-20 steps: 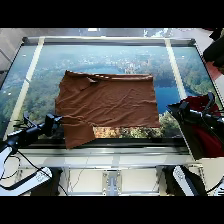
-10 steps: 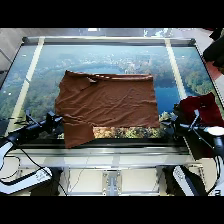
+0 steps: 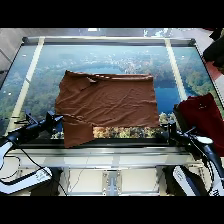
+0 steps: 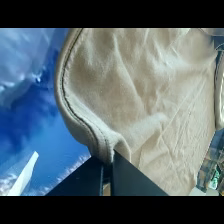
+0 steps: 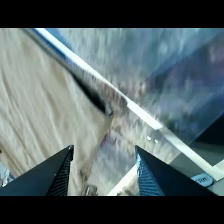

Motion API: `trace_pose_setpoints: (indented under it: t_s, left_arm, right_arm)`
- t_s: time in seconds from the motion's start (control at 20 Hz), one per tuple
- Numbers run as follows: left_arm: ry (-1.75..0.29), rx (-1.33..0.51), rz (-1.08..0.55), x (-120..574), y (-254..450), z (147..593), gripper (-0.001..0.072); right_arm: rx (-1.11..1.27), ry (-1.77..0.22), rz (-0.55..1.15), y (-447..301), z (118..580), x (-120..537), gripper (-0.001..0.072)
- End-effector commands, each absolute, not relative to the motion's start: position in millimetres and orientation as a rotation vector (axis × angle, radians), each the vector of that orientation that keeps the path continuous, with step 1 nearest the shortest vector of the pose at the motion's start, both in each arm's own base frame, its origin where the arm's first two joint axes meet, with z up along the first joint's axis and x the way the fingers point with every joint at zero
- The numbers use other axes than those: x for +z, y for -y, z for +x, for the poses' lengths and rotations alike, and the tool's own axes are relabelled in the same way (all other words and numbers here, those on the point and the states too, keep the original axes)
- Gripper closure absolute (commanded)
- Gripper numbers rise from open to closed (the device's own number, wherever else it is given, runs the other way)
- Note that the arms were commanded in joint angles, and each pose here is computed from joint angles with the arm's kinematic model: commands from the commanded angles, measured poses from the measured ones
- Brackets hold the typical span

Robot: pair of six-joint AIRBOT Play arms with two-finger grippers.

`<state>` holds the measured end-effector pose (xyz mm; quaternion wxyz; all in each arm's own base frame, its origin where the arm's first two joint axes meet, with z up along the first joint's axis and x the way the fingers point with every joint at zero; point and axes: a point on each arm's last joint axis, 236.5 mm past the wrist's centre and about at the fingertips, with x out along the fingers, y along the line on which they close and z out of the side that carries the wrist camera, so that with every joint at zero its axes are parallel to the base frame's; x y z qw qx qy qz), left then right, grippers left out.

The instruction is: Fold the shirts.

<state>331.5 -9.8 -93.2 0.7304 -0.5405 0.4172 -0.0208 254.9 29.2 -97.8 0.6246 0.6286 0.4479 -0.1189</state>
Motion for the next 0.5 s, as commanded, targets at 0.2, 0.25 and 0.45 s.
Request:
trace_pose_setpoints:
  t_s: [0.2,0.25,0.45]
  left_arm:
    - [-0.918,-0.047,-1.189,-93,10,332,0.0692]
    - [-0.918,-0.047,-1.189,-93,10,332,0.0692]
    - [-0.913,-0.063,-1.155,-93,10,332,0.0692]
  right_arm:
    - [-0.278,-0.974,1.344,-46,284,-104,0.0341]
    - [-0.267,-0.966,1.328,-48,288,-101,0.0399]
    - [-0.283,-0.901,1.337,-41,303,-92,0.0405]
